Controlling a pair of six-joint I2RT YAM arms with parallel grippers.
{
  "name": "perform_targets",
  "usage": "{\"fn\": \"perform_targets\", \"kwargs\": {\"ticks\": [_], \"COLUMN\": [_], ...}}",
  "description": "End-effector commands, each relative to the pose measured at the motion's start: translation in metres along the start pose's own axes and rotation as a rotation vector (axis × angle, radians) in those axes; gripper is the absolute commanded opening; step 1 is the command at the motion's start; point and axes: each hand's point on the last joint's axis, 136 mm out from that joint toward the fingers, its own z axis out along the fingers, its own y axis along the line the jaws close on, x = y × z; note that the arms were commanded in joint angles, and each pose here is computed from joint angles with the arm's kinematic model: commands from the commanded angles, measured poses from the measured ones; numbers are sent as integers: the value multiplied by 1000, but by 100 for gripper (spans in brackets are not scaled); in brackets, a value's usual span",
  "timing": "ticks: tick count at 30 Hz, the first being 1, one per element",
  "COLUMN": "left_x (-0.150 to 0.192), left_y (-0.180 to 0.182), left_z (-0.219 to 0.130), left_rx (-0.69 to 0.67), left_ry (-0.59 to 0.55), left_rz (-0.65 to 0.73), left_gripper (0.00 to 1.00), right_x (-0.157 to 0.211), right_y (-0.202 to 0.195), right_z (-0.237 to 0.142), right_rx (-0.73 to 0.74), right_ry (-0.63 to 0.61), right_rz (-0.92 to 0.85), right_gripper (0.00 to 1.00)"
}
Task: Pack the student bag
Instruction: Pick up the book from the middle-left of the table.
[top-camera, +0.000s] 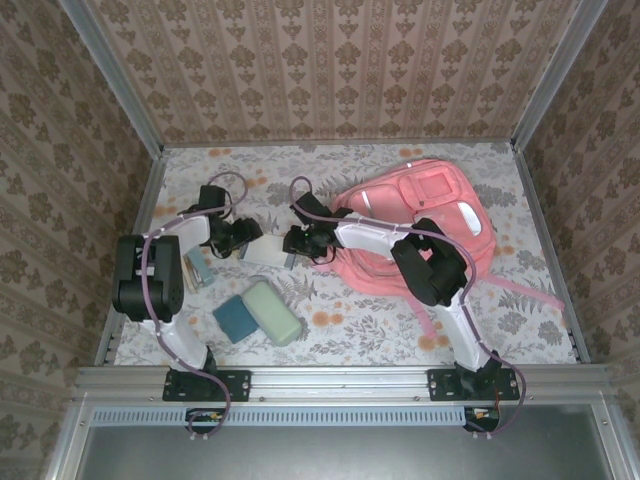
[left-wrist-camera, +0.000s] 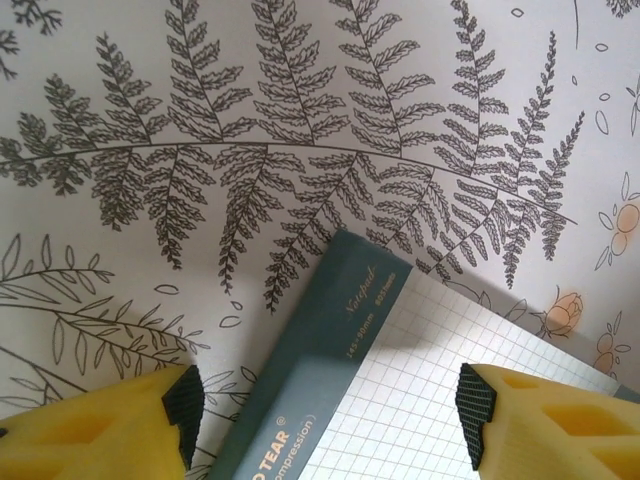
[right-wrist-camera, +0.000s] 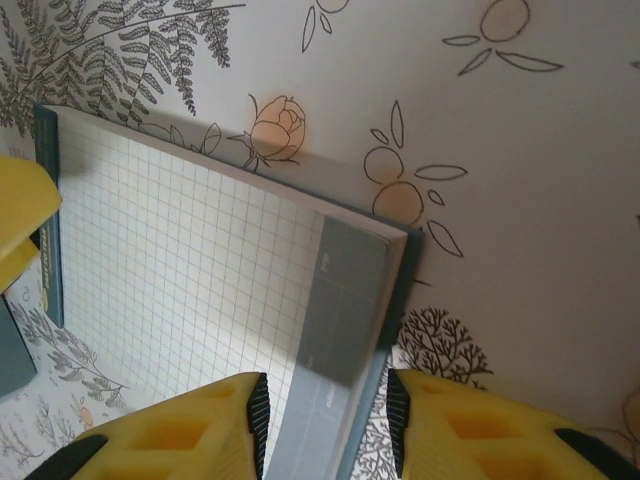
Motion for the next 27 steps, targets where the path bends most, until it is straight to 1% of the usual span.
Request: {"fn": "perform_targets", "kwargs": {"ticks": [1, 7, 11, 15, 18, 21, 24, 26, 27], "left_x": [33, 57, 65, 69, 70, 69, 69, 69, 69], "left_y": [-2, -12, -36, -65, -80, -82, -77, -74, -72], "left_z": [-2, -8, -23, -45, -61, -68, -67, -64, -63], "left_rx": [20, 95, 213, 381, 467, 486, 463, 444, 432], "left_ry": [88, 139, 145, 127, 110, 91, 90, 93, 92], "left_rz": [5, 17, 33, 44, 56, 58, 54, 49, 47], "left_gripper": [70, 67, 63, 61, 60, 57, 53, 48, 41], "right_x": [4, 7, 9, 9, 10, 10, 10, 10, 10], "right_y": [-3, -6, -6, -5, -6, -7, -7, -7, -7], "right_z": [11, 15, 15, 14, 13, 12, 10, 8, 6], "right_rx": [0, 3, -2, -10, -8, -8, -10, -9, -11], "right_ry": [39, 50, 55, 55, 53, 50, 45, 43, 39], "right_rz": [30, 26, 26, 25, 27, 28, 27, 25, 23], "right_gripper": [39, 39, 39, 39, 39, 39, 39, 38, 38]}}
